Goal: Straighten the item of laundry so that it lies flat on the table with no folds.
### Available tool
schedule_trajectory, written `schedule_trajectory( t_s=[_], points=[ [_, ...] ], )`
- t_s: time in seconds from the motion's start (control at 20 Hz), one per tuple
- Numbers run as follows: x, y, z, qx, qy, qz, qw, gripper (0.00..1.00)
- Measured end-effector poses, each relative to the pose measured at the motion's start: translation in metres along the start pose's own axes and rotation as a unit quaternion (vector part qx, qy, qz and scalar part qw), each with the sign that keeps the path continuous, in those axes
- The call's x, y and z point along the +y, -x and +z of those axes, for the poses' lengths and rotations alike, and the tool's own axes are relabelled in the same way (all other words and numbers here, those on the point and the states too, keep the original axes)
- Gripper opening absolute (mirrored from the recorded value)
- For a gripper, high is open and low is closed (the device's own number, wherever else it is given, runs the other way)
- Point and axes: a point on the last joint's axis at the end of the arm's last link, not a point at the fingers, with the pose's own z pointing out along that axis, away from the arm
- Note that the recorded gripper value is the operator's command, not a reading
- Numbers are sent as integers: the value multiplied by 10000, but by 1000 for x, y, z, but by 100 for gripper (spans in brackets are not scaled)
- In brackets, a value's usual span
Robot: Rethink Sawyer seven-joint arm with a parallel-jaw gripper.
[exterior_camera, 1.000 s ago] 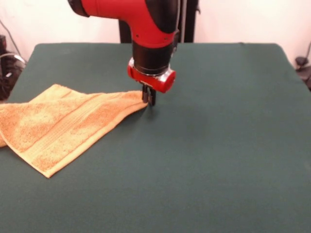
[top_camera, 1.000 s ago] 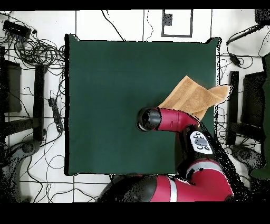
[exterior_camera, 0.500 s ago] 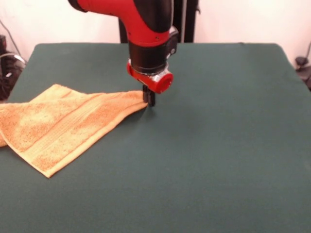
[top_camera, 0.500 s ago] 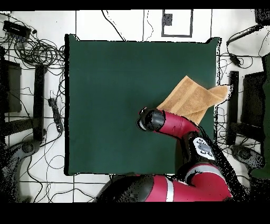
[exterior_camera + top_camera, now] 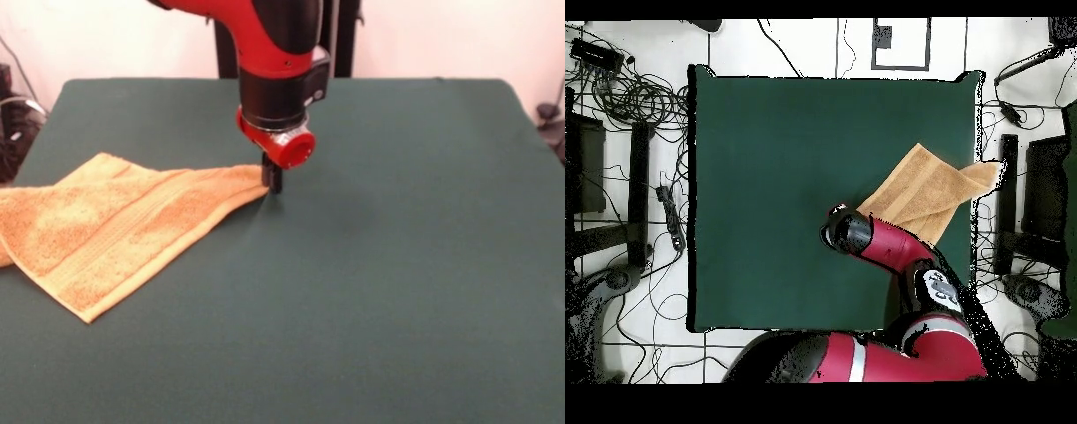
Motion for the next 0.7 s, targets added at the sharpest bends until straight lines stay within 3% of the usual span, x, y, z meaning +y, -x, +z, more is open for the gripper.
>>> schedule_trajectory(
  t_s=[0.7],
  points=[
    [-5,-5,-1,-176,194,158,9995,0]
  ],
)
